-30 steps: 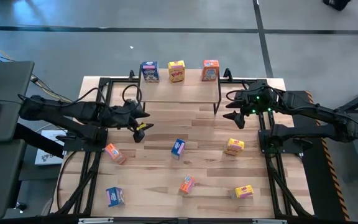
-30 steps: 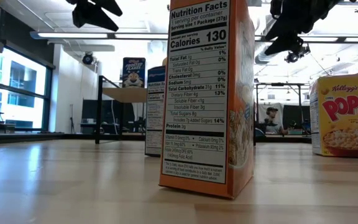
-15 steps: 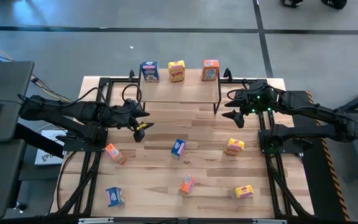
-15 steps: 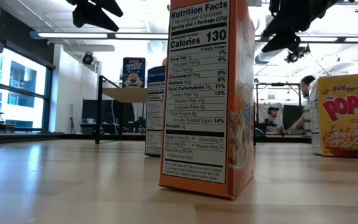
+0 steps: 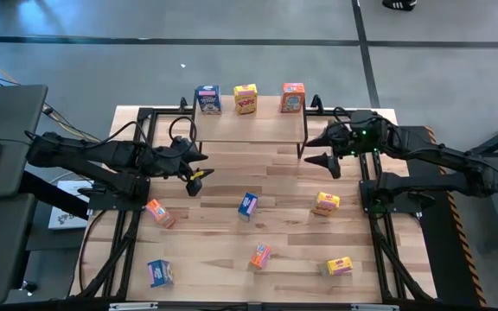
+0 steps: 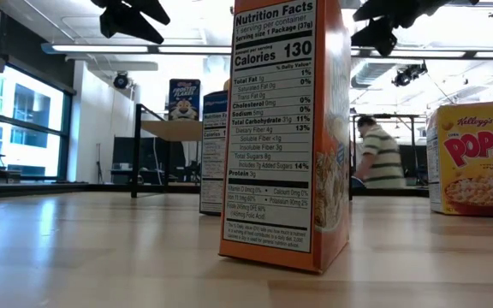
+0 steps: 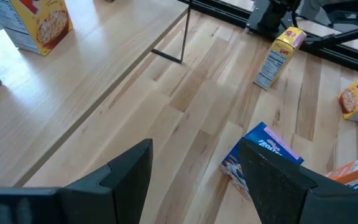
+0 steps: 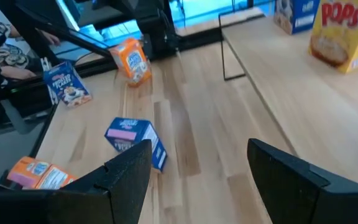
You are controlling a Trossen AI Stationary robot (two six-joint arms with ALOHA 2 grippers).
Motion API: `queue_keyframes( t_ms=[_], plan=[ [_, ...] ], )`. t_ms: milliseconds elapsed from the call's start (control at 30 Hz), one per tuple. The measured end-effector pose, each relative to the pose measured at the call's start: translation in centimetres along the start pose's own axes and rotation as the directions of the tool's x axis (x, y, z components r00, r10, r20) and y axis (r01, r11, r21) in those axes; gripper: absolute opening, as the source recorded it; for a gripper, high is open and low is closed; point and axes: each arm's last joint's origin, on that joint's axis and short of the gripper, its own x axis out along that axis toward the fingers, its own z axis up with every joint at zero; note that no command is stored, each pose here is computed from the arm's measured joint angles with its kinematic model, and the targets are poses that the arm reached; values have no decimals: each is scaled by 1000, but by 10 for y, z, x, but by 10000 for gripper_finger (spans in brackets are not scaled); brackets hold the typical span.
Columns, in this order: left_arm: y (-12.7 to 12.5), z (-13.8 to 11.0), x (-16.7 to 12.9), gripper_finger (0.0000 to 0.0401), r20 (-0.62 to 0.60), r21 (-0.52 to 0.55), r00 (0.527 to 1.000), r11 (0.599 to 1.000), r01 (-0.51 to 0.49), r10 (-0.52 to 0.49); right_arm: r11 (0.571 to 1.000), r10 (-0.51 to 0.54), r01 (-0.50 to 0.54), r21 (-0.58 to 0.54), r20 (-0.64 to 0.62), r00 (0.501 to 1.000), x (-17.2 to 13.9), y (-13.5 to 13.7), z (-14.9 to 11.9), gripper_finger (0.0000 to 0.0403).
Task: Stack cereal on shelf
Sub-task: Put the right orange cereal box and aligned with the other orange cereal box on the shelf
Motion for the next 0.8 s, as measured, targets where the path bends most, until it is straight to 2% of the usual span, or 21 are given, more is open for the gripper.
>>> queue_keyframes(
  t_ms=[167, 500, 667, 800],
  plan=[
    [0, 0, 0, 230, -1, 0, 1000, 1000, -2, 2, 997, 36, -34, -75, 19, 999, 6, 6, 3, 257],
    [1, 0, 0, 230, 6, 2, 1000, 1000, -18, 18, 976, 169, -157, -151, 74, 983, 26, 28, 10, 257],
    [1, 0, 0, 230, 9, 1, 1000, 1000, -24, 24, 943, 238, -218, -252, 50, 970, 33, 42, 8, 257],
    [1, 0, 0, 230, 10, 0, 1000, 1000, -24, 24, 917, 302, -281, -283, 34, 953, 43, 55, 6, 257]
  ],
)
